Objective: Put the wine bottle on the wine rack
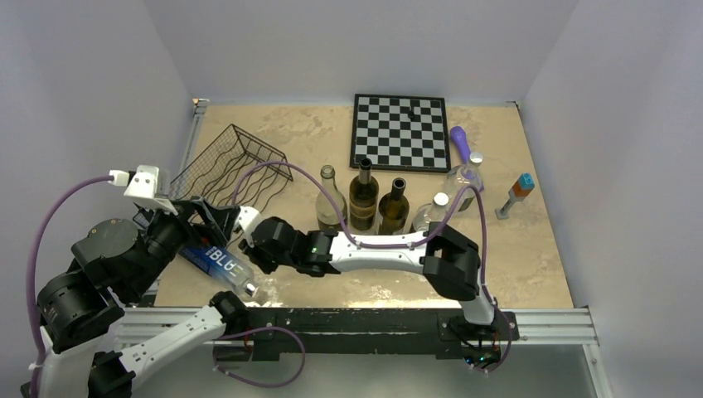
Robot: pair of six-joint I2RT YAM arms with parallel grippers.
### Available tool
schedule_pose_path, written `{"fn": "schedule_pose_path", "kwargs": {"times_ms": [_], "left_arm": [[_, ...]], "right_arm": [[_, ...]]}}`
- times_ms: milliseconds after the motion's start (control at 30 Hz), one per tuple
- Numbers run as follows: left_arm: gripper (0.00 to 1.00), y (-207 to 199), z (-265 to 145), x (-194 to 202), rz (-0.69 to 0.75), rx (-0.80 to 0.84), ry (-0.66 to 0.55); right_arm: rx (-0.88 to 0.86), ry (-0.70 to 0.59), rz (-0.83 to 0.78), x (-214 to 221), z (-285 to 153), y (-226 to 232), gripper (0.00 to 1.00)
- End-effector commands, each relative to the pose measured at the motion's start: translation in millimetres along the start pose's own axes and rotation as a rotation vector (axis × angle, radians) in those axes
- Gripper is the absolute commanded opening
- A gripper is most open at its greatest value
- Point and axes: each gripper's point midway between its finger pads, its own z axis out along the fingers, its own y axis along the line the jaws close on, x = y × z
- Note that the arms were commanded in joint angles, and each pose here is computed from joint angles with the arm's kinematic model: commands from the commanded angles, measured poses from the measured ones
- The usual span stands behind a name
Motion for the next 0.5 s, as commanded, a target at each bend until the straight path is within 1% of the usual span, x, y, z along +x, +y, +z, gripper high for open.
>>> {"fn": "schedule_pose_path", "kwargs": {"times_ms": [0, 100, 200, 467], "left_arm": [[0.96, -0.8, -3.0, -13.2, -0.027, 0.005, -0.053], [0.96, 0.3, -4.7, -14.3, -0.029, 0.005, -0.059], [0.96, 0.9, -4.8, -14.5, -0.029, 0.002, -0.061], [0.96, 1.6, -4.8, -17.5, -0.014, -0.008, -0.058]], "right_arm": [[-0.017, 0.089, 0.02, 38.4, -3.3, -2.4, 0.22], [-0.054, 0.119, 0.015, 47.9, -1.0, 3.3, 0.2], [-0.104, 0.129, 0.014, 49.9, 6.6, 12.9, 0.22], [-0.171, 0.136, 0.051, 46.9, 21.7, 28.9, 0.22]]}}
